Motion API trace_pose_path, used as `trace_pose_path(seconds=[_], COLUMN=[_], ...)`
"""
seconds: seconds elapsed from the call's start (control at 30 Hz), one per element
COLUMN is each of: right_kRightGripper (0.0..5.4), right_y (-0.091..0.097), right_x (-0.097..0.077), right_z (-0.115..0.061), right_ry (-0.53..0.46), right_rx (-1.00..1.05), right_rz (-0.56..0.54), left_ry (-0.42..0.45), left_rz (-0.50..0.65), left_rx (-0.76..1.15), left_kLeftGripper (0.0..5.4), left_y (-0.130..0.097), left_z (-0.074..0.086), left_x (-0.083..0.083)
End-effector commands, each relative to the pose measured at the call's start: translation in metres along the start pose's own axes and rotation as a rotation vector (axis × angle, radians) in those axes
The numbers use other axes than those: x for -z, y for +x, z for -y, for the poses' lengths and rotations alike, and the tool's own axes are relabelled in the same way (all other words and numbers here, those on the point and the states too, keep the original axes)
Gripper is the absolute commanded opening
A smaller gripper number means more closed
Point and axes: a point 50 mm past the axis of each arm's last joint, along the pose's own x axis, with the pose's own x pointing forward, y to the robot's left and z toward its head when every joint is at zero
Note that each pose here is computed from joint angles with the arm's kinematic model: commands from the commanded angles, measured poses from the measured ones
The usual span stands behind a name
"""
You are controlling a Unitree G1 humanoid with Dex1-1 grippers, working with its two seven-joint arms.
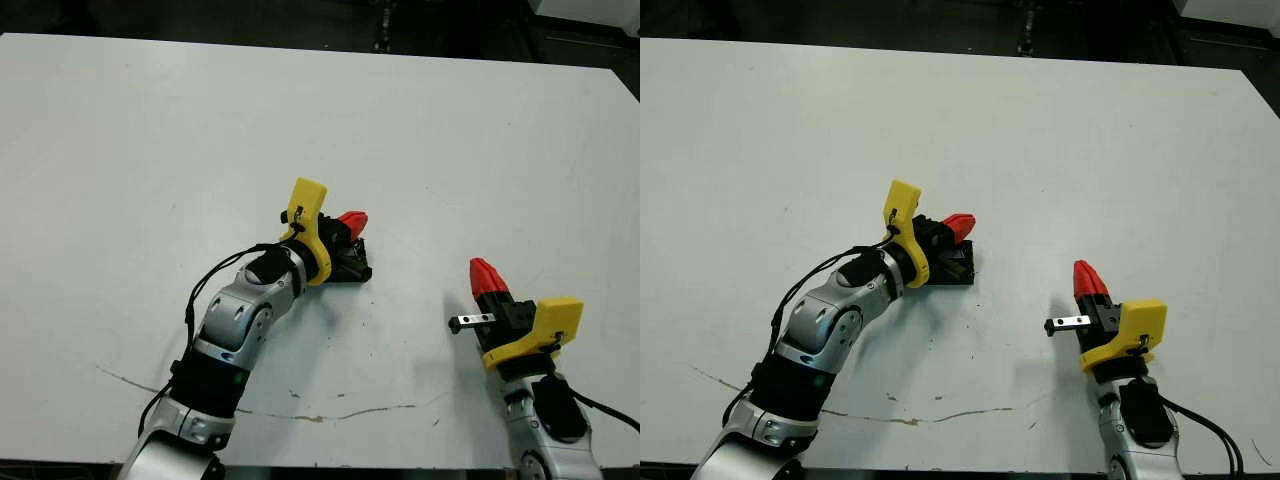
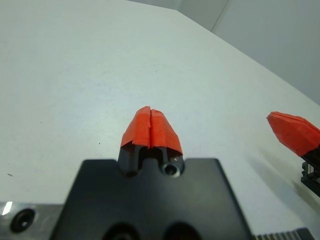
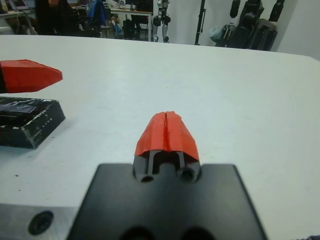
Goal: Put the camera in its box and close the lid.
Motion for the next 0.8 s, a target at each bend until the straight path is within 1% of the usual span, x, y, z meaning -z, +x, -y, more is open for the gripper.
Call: trace_pose_path(seconds=[0.03,0.2,0.37,0.5,0.6,0.73,0.8], right_kRightGripper=[0.0,0.0,0.0,0.0,0.0,0.0,0.0], right_y=[-0.003,-0.002,-0.002,-0.002,0.0,0.002,0.004], right_x=[0.002,0.003,0.002,0.001,0.0,-0.002,-0.005], right_z=[0.005,0.003,0.002,0.001,0.001,-0.001,-0.001], right_ry=[-0.004,0.005,0.005,0.005,0.007,0.015,0.017], right_rx=[0.009,0.01,0.01,0.008,0.003,-0.002,-0.007], right_rz=[-0.008,-0.008,-0.013,-0.008,0.002,0.018,0.034], left_ry=[-0.063,-0.098,-0.069,-0.058,-0.04,-0.04,0.006], left_rz=[-0.139,-0.066,0.004,0.091,0.15,0.201,0.245], left_rx=[-0.061,-0.013,-0.006,-0.066,-0.104,-0.157,-0.197], left_kLeftGripper=[0.01,0.01,0.01,0.01,0.01,0.01,0.01], left_y=[-0.02,-0.046,-0.074,-0.094,-0.104,-0.112,-0.117], left_z=[-0.013,-0.013,-0.019,-0.032,-0.042,-0.053,-0.056], left_x=[0.034,0.016,-0.006,-0.024,-0.035,-0.042,-0.046])
